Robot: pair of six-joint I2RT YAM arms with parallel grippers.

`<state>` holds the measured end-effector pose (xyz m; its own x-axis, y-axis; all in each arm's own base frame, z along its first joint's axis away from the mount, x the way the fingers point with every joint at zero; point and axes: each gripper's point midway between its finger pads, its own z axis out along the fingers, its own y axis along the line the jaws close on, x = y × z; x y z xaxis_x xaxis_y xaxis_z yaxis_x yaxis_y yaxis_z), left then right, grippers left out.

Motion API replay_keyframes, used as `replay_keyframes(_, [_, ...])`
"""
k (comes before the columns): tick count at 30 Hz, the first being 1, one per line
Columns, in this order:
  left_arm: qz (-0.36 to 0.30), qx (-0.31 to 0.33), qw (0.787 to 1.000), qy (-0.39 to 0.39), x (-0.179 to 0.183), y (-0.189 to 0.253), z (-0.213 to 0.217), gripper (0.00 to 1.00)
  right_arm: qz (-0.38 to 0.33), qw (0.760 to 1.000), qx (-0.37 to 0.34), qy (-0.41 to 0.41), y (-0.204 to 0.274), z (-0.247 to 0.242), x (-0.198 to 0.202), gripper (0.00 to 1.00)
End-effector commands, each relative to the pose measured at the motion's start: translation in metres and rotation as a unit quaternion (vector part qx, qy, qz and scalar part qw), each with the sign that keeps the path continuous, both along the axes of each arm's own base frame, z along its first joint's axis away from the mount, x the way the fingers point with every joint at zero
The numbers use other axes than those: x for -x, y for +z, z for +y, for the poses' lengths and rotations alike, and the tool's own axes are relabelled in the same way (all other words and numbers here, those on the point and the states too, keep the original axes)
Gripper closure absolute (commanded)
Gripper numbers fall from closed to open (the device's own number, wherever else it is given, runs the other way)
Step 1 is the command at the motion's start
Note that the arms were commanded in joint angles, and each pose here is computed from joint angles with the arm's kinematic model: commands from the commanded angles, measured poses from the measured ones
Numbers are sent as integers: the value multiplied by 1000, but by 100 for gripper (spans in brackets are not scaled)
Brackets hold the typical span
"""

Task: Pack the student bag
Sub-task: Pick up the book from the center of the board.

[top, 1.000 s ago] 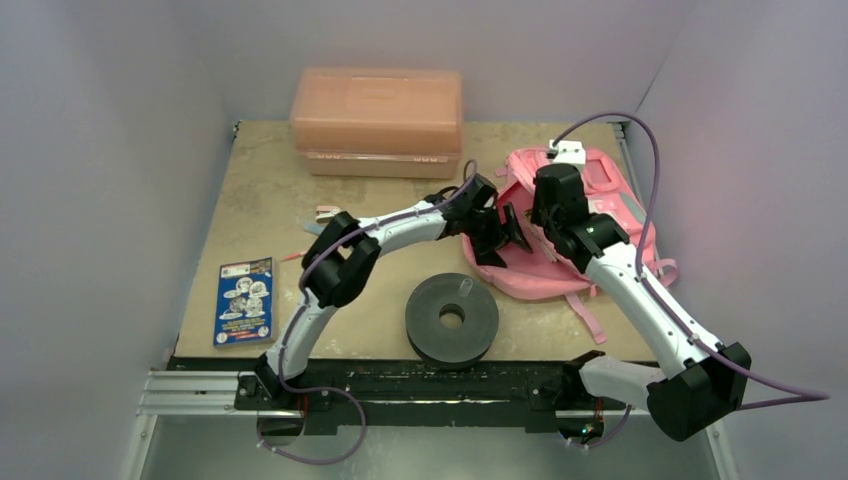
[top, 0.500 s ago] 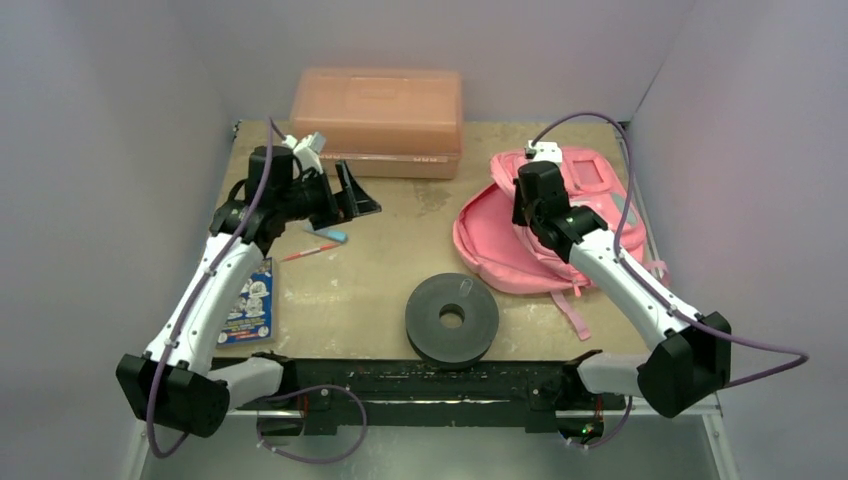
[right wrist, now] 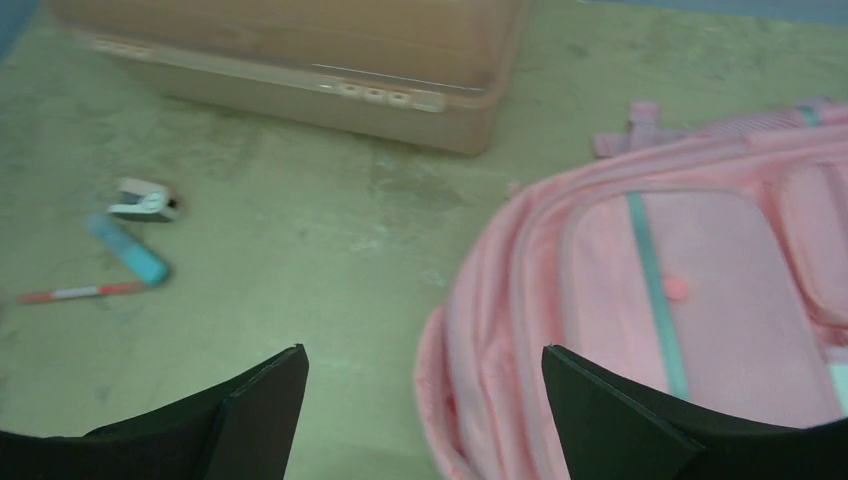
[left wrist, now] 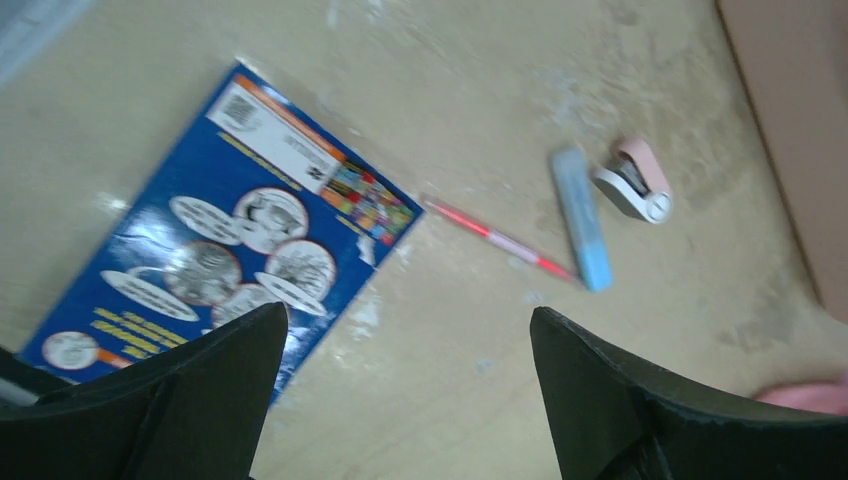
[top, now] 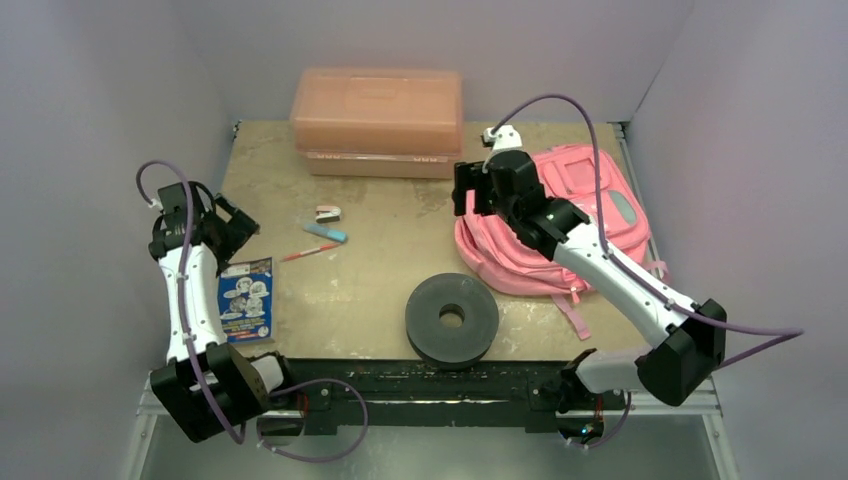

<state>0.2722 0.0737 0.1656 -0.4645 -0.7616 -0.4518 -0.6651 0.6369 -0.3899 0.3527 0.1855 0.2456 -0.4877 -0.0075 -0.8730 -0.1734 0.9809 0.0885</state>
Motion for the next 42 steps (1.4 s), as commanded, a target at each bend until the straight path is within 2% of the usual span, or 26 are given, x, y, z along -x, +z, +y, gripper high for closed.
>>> replay_keyframes(1, [45,-159,983,76,12,3,72,8,-33,986,-82,142,34,87,19,9])
replay_keyframes(4, [99,-222,967,74,17,-4,101,7,-24,968,-110,225,26,131,40,9])
replay_keyframes(6, [125,-239,962,47,14,-13,110,6,-13,959,-114,260,16,153,52,9])
replay_keyframes(11, [173,-217,961,-16,9,-50,110,3,11,944,-113,308,-3,186,72,9])
replay_keyframes(14, [178,-193,964,-50,1,-66,105,2,17,938,-116,328,-10,198,79,9])
replay_keyframes(16, [182,-163,967,-66,-3,-84,101,0,23,934,-116,338,-15,205,83,9])
replay_keyframes(17, [170,-123,974,-86,-9,-92,91,0,25,932,-116,342,-17,207,85,9])
replay_keyframes(19, [155,-63,980,-111,-16,-107,76,0,54,932,-147,327,-20,214,90,1])
replay_keyframes(22, [147,-6,981,-124,-21,-119,62,0,60,931,-148,328,-26,218,92,1])
replay_keyframes(28, [141,23,985,-96,-16,-120,60,0,69,928,-149,334,-38,230,91,1])
replay_keyframes(34, [105,89,985,-103,-20,-120,31,2,97,918,-160,349,-55,252,92,1])
replay_keyframes(38, [71,145,981,-110,-25,-118,3,6,128,915,-191,331,-63,270,87,2])
replay_keyframes(42, [55,190,974,-107,-17,-118,-21,12,175,892,-250,334,-71,295,94,4])
